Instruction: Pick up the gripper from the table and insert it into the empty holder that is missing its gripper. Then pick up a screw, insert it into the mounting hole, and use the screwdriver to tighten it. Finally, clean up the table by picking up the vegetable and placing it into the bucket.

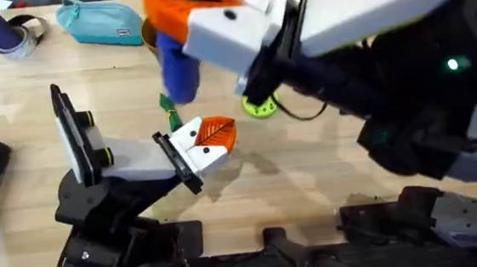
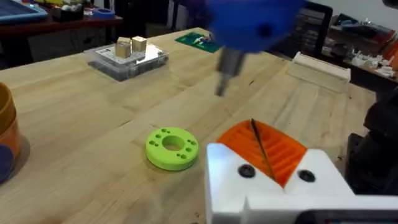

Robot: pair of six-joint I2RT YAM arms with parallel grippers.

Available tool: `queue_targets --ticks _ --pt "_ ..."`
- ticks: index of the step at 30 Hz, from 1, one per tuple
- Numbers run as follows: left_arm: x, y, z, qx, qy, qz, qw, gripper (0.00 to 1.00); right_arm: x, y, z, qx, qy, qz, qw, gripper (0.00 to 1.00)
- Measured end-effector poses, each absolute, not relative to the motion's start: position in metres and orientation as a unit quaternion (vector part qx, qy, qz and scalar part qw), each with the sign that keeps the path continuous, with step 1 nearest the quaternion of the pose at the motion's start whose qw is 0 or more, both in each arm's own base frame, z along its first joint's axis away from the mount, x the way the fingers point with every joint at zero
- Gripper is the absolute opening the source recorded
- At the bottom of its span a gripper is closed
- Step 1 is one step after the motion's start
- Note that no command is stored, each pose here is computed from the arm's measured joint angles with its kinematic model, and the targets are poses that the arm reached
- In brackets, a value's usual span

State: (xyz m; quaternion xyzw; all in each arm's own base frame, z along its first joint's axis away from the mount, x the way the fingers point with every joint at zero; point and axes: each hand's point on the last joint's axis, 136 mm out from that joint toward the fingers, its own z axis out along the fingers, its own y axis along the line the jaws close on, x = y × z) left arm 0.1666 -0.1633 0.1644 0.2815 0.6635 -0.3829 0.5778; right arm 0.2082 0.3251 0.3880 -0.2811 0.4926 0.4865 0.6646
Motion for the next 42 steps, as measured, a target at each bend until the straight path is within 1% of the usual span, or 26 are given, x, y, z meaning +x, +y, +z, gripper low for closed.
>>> queue_targets --ticks 5,9,12,14,16,19,21,24,28,33,37,39,40,41,42 --pt "0.167 -0.163 0.164 0.282 0.664 -0.383 0.578 0.010 0.256 0.302 0.358 -0.281 0.552 0.404 0.673 0.023" --pt "0.167 -0.163 0.164 0.281 0.664 -0.383 0.578 0.010 0.303 0.264 0.320 -0.281 0.618 0.304 0.669 0.022" --pt "0.167 -0.163 0.164 0.281 0.664 -0.383 0.578 0.010 0.334 0.224 0.278 -0.288 0.681 0.213 0.639 0.022" --pt "0.167 -0.163 0.164 0.282 0.664 -0.383 0.578 0.010 0.347 0.191 0.241 -0.296 0.733 0.143 0.596 0.022" --pt "0.167 -0.163 0.164 0.282 0.664 -0.383 0.578 0.010 0.351 0.158 0.205 -0.308 0.777 0.074 0.545 0.022" --pt "0.167 -0.163 0.164 0.282 0.664 -0.383 0.578 0.010 0.346 0.108 0.160 -0.339 0.820 -0.031 0.460 0.022" --pt "0.167 -0.163 0.164 0.282 0.664 -0.383 0.578 0.010 0.343 0.085 0.142 -0.366 0.829 -0.087 0.414 0.022" --pt "0.167 -0.163 0.164 0.282 0.664 -0.383 0.578 0.010 0.342 0.065 0.122 -0.422 0.818 -0.147 0.362 0.022" --pt "0.167 -0.163 0.164 0.282 0.664 -0.383 0.578 0.010 0.351 0.064 0.103 -0.498 0.781 -0.185 0.328 0.022" --pt "0.167 -0.163 0.164 0.282 0.664 -0.383 0.578 0.010 0.370 0.077 0.073 -0.560 0.742 -0.193 0.314 0.022" --pt "0.167 -0.163 0.164 0.281 0.664 -0.383 0.578 0.010 0.369 0.093 0.041 -0.604 0.720 -0.182 0.288 0.022" --pt "0.167 -0.163 0.164 0.282 0.664 -0.383 0.578 0.010 0.367 0.100 0.036 -0.620 0.710 -0.184 0.277 0.022" --pt "0.167 -0.163 0.164 0.281 0.664 -0.383 0.578 0.010 0.367 0.103 0.037 -0.625 0.707 -0.183 0.277 0.033" --pt "0.167 -0.163 0.164 0.282 0.663 -0.383 0.578 0.010 0.365 0.107 0.037 -0.630 0.703 -0.182 0.275 0.089" --pt "0.167 -0.163 0.164 0.282 0.664 -0.383 0.578 0.010 0.365 0.110 0.037 -0.633 0.701 -0.182 0.274 0.209"
